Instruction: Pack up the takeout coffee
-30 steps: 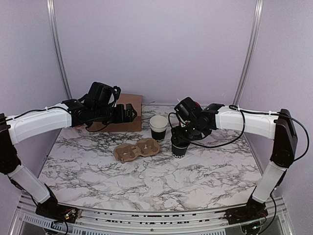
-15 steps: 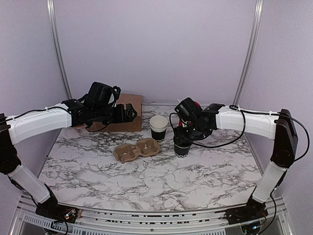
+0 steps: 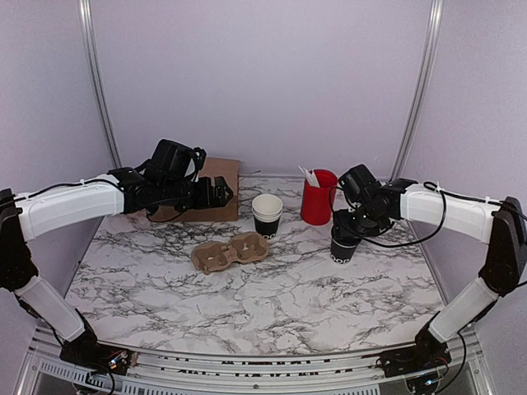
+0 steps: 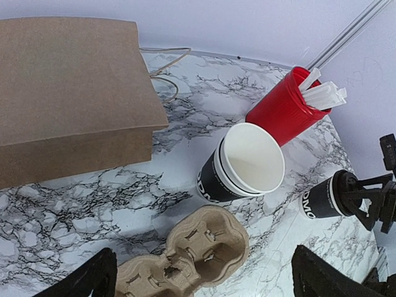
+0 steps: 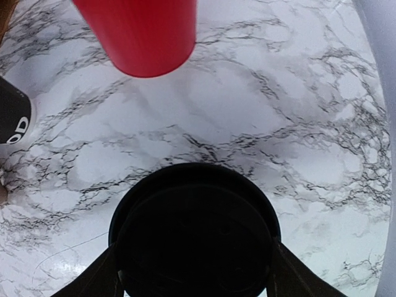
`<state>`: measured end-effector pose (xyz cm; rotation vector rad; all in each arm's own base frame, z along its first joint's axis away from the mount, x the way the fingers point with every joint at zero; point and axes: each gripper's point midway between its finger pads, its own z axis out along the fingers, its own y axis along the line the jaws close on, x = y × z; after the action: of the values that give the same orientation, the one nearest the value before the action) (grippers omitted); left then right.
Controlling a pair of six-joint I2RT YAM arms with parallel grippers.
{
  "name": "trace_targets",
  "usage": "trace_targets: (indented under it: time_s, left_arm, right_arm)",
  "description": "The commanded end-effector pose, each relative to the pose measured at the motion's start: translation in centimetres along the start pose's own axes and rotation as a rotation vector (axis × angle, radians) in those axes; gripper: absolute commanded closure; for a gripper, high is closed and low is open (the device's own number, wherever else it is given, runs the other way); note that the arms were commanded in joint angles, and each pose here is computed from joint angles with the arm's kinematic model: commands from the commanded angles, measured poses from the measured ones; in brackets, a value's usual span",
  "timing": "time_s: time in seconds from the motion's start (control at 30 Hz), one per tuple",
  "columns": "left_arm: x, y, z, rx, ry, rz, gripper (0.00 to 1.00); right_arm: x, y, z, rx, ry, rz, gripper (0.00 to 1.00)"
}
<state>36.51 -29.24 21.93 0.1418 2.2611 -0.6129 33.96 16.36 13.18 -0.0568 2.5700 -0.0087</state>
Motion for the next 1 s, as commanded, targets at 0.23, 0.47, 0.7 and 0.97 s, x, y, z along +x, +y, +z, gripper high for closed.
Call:
trace_targets:
  time_s: [0.23,0.47,0.7,0.97]
  left_arm:
    - [-1.5,-0.8,-0.2,0.029,-0.039,-0.009,0.01]
    - [-1.4,-0.7,-0.3,0.026,-0.040,-0.006,0.01]
    - [-1.3,-0.5,-0.4,0.021,-0.039,-0.005,0.01]
    - [-1.3,-0.5,-0.4,0.021,-0.039,-0.007,0.01]
  right_arm:
    - [-0.9,-11.4,0.3,0.127,-0.041,0.183,0.27]
    - [0.1,-15.8,1.0,0.152,-0.021,0.260,0.27]
    - [0.4,-17.3,1.0,0.164,-0.026,0.295,0.27]
    - [0.4,-17.3,0.9,0.164,-0.031,0.304,0.21]
